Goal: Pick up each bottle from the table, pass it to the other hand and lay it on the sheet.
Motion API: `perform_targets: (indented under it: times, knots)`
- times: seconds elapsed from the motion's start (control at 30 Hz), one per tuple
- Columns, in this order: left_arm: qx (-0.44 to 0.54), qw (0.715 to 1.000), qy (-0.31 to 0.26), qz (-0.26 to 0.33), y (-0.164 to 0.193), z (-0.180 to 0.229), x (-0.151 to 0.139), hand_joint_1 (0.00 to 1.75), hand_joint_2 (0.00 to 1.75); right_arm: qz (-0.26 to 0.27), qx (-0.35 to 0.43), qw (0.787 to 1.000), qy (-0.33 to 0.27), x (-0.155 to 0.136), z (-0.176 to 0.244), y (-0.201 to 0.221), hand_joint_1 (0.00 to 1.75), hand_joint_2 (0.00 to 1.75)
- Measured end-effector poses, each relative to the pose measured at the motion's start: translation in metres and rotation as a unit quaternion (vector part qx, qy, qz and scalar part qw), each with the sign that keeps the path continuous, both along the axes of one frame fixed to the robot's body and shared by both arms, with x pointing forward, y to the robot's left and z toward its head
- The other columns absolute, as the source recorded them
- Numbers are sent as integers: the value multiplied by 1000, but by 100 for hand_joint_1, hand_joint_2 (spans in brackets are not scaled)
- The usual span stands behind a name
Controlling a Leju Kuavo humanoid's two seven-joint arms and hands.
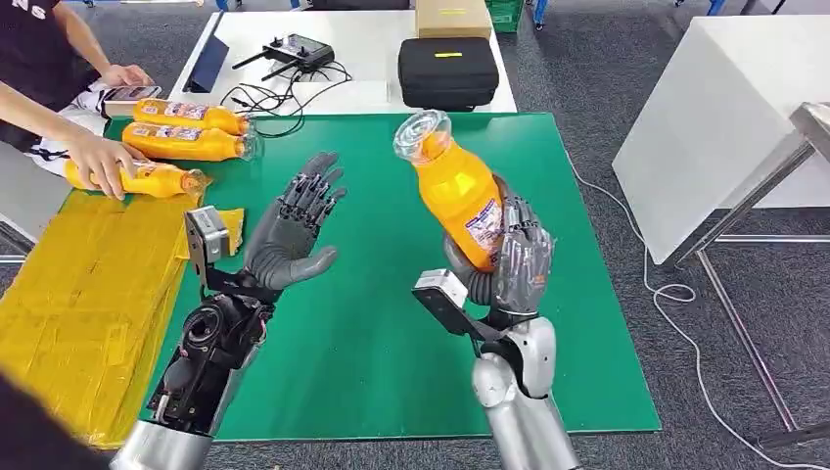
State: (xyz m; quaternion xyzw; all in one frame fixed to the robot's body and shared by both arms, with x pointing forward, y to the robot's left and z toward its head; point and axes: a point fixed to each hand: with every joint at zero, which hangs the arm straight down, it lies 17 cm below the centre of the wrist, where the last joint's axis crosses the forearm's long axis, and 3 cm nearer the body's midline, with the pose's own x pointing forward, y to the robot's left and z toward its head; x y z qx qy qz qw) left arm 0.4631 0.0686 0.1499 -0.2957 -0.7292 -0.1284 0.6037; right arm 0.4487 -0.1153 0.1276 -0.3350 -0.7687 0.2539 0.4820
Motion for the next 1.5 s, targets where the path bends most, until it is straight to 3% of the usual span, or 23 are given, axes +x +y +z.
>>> perform_targets:
  times: [0.33, 0.63, 1.07, 1.1, 1.13, 1.23, 1.5]
  knots:
    - [-21, 1000, 2, -11, -12, 8, -5, 0, 175, 96, -59, 993, 28, -27, -25, 81, 175, 175]
    - [-23, 1000, 3, -8, -12, 9, -4, 0, 175, 147, -84, 985, 36, -43, -37, 119, 175, 175]
    - [-34, 999, 24, 19, 3, -4, -5, 0, 175, 179, -103, 976, 65, -43, -54, 142, 175, 175]
    - [-34, 999, 25, 21, 4, -5, -5, 86, 175, 180, -103, 976, 66, -44, -55, 143, 175, 175]
    - [-34, 999, 26, 26, 6, -6, -5, 150, 175, 181, -103, 976, 68, -44, -56, 143, 175, 175]
    - [-39, 998, 26, 36, 11, -6, -4, 175, 175, 182, -106, 975, 72, -43, -57, 145, 175, 175]
    - [-48, 997, 26, 52, 19, -4, -4, 175, 175, 183, -102, 974, 83, -45, -62, 146, 175, 175]
